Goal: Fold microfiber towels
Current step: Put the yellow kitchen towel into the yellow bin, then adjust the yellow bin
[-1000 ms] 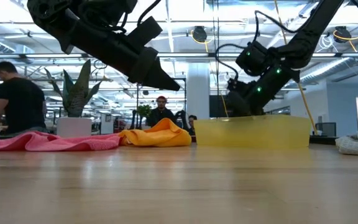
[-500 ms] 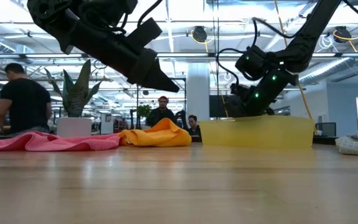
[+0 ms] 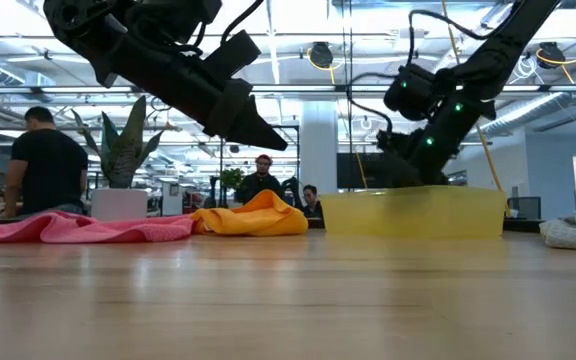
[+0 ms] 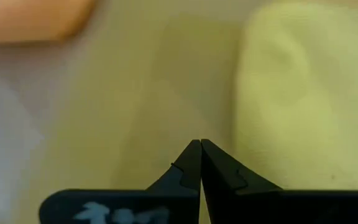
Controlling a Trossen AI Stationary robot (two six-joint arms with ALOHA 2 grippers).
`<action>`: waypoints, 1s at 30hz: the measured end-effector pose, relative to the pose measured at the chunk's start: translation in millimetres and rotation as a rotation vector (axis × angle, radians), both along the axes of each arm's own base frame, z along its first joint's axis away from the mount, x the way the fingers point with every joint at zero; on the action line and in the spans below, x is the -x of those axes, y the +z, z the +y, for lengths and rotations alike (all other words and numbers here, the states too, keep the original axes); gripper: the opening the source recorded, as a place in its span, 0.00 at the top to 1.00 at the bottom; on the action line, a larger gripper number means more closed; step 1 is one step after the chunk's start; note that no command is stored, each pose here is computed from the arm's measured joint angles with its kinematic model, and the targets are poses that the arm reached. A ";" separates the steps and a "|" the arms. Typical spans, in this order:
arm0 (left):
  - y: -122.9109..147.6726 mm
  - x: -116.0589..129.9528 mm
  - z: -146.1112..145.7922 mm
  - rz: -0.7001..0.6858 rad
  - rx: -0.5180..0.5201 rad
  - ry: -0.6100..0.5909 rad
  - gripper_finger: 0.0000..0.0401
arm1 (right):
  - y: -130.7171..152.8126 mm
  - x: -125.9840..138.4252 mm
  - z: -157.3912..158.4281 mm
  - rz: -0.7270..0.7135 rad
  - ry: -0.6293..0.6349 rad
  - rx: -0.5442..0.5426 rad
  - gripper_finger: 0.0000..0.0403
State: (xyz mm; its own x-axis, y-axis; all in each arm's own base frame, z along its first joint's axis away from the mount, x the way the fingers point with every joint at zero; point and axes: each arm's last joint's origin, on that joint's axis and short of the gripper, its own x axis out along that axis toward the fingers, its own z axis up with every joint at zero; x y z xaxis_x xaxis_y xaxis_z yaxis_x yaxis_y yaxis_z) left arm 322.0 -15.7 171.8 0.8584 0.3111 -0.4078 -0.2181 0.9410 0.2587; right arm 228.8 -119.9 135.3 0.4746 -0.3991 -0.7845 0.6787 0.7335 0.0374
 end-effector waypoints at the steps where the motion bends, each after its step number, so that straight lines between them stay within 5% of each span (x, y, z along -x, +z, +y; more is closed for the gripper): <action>1: 0.0 0.0 -0.7 0.000 0.000 -0.002 0.92 | -0.8 1.1 -1.8 0.016 -0.022 0.019 1.00; 5: 0.0 0.2 -3.9 0.001 -0.003 -0.014 0.92 | -1.3 7.9 -6.0 0.103 -0.112 0.100 1.00; 10: 0.0 0.5 -8.5 0.005 -0.017 -0.034 0.92 | 10.8 5.6 0.2 0.062 -0.062 0.138 1.00; 19: 0.1 0.9 -13.9 0.005 -0.024 -0.048 0.92 | 38.8 -2.1 31.9 -0.147 0.143 0.021 0.99; 30: 0.7 0.6 -13.7 0.000 -0.028 -0.044 0.92 | 28.5 -7.7 40.8 -0.123 0.123 -0.036 0.62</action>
